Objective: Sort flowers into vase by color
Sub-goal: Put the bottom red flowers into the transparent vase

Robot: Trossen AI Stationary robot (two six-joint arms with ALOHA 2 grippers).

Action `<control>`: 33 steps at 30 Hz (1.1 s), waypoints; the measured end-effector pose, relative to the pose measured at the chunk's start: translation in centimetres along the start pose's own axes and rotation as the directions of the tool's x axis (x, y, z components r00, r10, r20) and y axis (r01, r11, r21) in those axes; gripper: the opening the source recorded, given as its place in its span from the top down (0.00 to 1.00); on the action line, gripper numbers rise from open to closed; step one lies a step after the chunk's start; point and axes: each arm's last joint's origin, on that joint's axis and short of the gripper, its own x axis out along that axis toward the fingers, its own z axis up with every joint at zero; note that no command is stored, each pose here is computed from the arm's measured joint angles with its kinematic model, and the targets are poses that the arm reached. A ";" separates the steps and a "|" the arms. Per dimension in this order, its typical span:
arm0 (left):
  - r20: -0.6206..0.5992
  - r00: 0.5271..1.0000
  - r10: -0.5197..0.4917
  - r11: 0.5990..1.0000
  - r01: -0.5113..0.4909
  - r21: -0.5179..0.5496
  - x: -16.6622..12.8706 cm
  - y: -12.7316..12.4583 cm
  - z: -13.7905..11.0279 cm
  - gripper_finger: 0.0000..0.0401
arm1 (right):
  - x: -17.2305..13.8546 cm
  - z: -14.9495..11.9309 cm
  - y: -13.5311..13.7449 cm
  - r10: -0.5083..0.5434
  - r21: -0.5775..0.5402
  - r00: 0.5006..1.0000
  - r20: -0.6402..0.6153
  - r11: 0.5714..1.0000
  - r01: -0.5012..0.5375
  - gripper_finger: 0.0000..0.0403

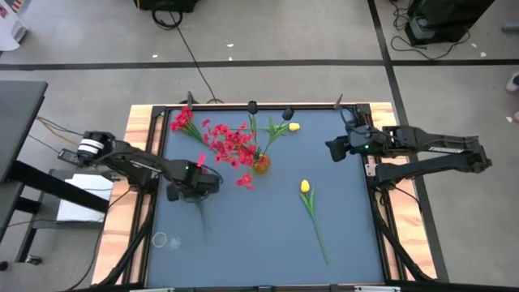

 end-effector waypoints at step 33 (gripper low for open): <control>-0.445 0.315 -0.839 -0.286 0.441 0.851 -25.4 10.1 -0.6 0.96 | 2.9 -3.8 5.7 0.108 0.192 0.983 -0.149 0.978 -0.078 0.34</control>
